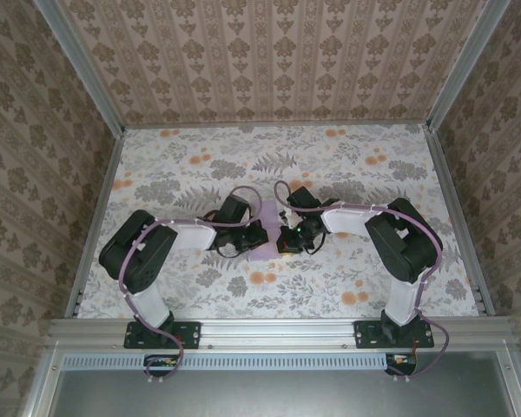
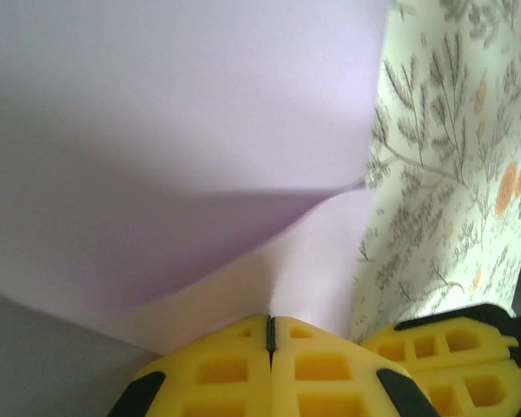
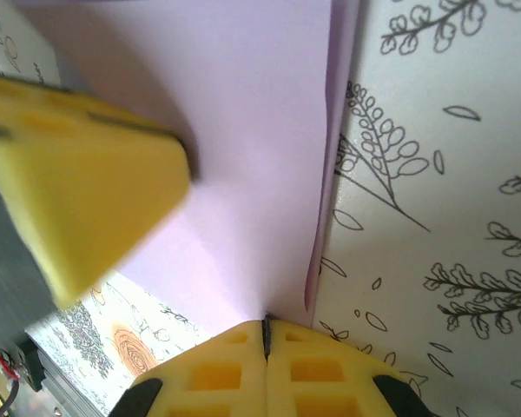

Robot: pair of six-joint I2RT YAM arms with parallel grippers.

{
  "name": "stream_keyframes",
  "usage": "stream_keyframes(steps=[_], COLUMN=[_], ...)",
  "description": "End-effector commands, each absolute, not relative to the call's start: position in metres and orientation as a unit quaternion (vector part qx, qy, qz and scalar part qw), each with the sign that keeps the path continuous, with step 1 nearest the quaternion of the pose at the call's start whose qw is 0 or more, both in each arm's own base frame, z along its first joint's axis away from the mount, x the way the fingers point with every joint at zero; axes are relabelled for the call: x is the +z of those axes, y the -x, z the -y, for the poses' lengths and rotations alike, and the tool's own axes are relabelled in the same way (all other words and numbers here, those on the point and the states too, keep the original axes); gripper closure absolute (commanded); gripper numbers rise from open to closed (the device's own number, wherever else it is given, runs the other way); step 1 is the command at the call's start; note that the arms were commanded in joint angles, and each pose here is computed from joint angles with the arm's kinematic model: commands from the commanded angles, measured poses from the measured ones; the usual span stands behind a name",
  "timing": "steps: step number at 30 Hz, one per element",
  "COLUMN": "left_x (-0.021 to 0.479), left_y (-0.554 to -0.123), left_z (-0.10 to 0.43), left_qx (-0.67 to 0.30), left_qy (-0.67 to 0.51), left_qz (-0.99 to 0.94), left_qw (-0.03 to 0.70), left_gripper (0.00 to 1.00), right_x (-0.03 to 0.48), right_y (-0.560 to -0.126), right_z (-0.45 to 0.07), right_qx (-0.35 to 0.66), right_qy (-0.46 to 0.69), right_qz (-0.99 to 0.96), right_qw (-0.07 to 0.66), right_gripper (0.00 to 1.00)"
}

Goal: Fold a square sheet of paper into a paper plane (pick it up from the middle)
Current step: Fold the triangle a second time at the center of the table.

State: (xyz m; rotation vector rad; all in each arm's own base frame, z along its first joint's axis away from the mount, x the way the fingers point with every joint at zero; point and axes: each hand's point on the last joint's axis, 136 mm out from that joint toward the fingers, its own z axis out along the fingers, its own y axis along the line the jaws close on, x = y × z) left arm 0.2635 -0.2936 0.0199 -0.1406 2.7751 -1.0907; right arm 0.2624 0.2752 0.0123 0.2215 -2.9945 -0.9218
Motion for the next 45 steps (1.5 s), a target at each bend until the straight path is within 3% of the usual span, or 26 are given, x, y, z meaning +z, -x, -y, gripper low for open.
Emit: stream_keyframes(steps=[1, 7, 17, 27, 45], left_x=[0.004, 0.011, 0.060, 0.042, 0.018], left_y=[-0.275, -0.297, -0.287, -0.271, -0.279], left_z=[0.252, 0.223, 0.247, 0.291, 0.270], left_qx=[-0.312, -0.304, -0.346, -0.366, -0.333], left_qy=[0.073, 0.086, 0.048, 0.017, 0.044], left_qz=[-0.943, -0.942, -0.924, -0.923, -0.936], left_qw=[0.092, 0.111, 0.154, 0.115, 0.109], left_gripper=[0.95, 0.95, 0.95, 0.96, 0.97], right_x=[-0.023, -0.023, -0.014, -0.004, 0.036], right_y=[-0.240, -0.241, -0.245, -0.249, -0.266], right_z=[-0.240, -0.239, -0.245, -0.253, -0.279], right_qx=[-0.205, -0.202, -0.214, -0.238, -0.305], right_qy=[-0.057, -0.057, -0.057, -0.059, -0.079], right_qz=[0.976, 0.977, 0.974, 0.969, 0.949], right_qw=[0.046, 0.045, 0.038, 0.028, -0.015], right_gripper=[0.95, 0.95, 0.95, 0.95, 0.95])
